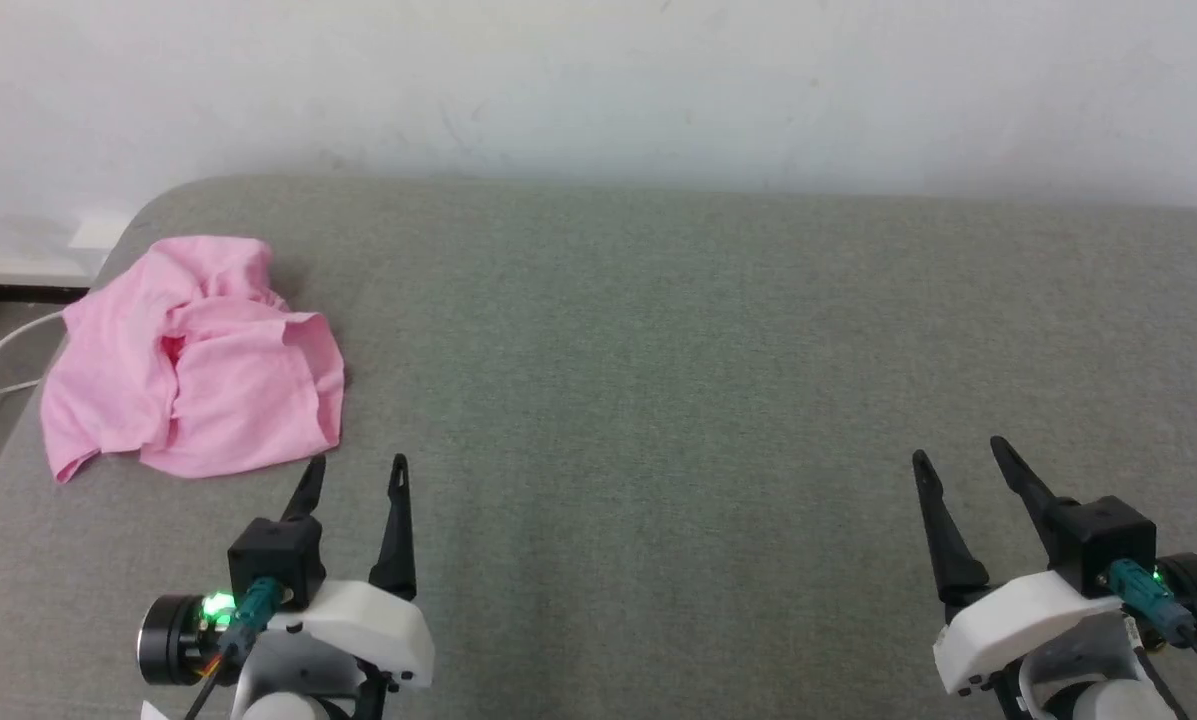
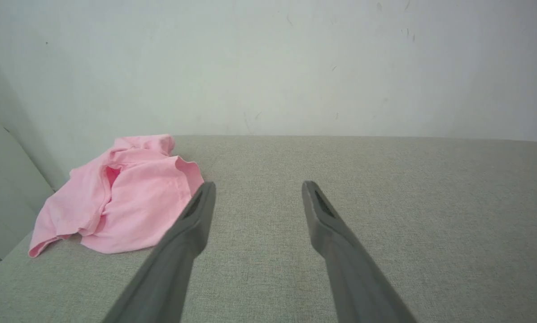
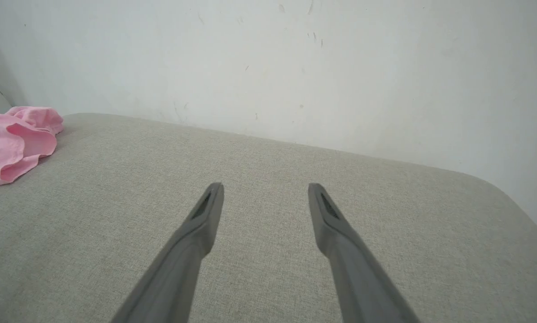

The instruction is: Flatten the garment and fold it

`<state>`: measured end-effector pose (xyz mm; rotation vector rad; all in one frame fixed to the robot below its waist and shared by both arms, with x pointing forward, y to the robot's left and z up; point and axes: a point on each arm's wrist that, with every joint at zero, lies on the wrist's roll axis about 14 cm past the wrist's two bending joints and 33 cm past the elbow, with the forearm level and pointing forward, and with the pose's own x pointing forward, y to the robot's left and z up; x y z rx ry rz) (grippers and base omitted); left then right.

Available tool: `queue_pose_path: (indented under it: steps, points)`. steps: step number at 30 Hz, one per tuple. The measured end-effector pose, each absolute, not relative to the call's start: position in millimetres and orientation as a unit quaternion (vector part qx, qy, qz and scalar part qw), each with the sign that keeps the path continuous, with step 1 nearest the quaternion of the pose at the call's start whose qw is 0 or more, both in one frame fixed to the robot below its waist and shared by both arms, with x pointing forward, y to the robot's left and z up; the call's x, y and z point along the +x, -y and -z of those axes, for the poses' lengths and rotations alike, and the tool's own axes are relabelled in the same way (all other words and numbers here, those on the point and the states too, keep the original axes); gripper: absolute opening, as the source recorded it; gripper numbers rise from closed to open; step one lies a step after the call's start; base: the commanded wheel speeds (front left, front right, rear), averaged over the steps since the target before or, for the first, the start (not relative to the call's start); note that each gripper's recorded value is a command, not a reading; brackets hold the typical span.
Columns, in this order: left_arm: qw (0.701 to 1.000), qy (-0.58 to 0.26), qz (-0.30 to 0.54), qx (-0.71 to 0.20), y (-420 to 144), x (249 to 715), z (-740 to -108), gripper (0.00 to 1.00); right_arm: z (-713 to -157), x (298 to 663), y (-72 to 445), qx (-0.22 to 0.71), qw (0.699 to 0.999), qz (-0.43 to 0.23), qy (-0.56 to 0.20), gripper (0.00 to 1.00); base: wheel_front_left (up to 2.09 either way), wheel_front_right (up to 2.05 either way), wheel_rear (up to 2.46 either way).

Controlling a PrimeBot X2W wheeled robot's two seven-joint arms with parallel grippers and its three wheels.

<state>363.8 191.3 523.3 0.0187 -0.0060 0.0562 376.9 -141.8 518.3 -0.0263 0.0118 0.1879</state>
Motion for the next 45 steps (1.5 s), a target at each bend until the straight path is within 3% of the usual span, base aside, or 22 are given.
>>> queue_pose_path:
  steps: [45]
  points:
    - [0.981,0.028,-0.193,-0.009,-283.0,296.4,-525.2,1.0,-524.6,402.3,41.2,0.022,0.972,-0.232,0.017,1.0,0.0,0.0,0.0]
